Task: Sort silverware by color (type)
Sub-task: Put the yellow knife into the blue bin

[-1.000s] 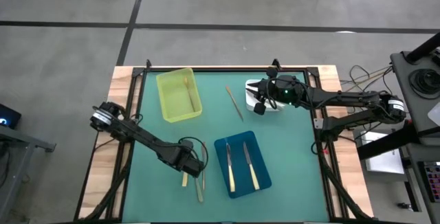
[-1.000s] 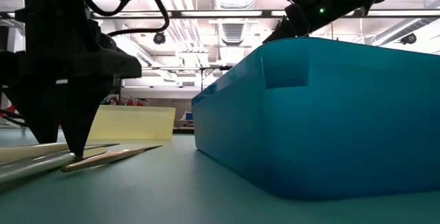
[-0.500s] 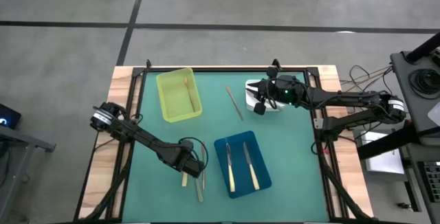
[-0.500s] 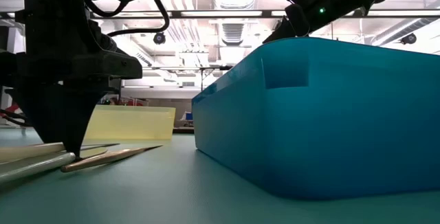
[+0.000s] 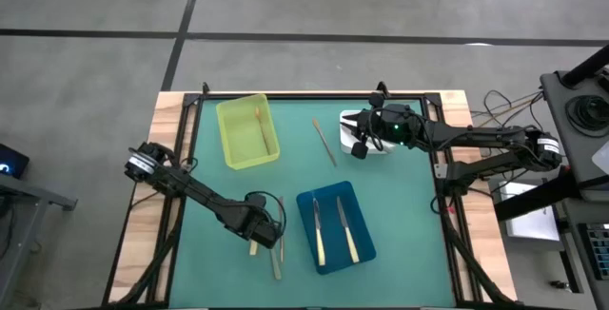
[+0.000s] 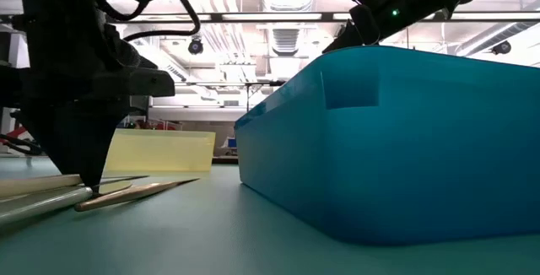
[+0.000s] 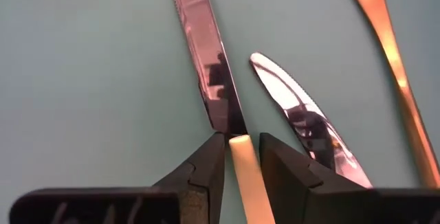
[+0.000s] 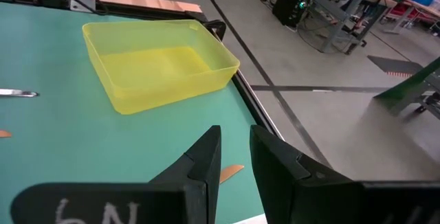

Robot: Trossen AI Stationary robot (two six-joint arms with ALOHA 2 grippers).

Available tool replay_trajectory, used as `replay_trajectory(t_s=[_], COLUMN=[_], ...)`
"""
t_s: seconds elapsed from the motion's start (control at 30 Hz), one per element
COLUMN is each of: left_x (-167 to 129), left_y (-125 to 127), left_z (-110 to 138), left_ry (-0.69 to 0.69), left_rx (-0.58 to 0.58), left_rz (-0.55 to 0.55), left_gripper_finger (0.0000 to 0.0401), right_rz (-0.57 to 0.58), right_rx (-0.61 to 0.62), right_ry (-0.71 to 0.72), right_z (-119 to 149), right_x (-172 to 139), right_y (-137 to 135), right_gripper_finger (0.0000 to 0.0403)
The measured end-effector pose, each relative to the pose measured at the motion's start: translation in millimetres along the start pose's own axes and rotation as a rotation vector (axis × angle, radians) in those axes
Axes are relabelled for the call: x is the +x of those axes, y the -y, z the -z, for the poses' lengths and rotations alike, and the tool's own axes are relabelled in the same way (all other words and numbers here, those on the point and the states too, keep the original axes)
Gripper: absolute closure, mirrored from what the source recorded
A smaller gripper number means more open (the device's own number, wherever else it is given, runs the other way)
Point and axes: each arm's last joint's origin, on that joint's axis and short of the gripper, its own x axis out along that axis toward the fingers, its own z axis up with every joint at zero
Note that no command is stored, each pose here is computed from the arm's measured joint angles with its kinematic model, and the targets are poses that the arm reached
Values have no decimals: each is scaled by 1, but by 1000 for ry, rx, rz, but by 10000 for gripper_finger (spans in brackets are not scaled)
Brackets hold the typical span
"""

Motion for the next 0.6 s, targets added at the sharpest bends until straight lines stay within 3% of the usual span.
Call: replay_trajectory(t_s=[0.2, 0.4, 0.6], left_x=[0, -1, -1], left_y=[-3, -5, -5], left_z=[1, 0, 0], left_ry=[33, 44, 43], left_rx=[16, 35, 45], left_rz=[-28, -37, -35], left_gripper_finger=[334, 387, 384], right_rz=[0, 0, 0], right_rx=[5, 6, 3], right_ry=[1, 1, 1], right_z=[0, 0, 0], right_x=[0, 0, 0], right_y=[0, 0, 0], right_gripper_finger=[335, 335, 335])
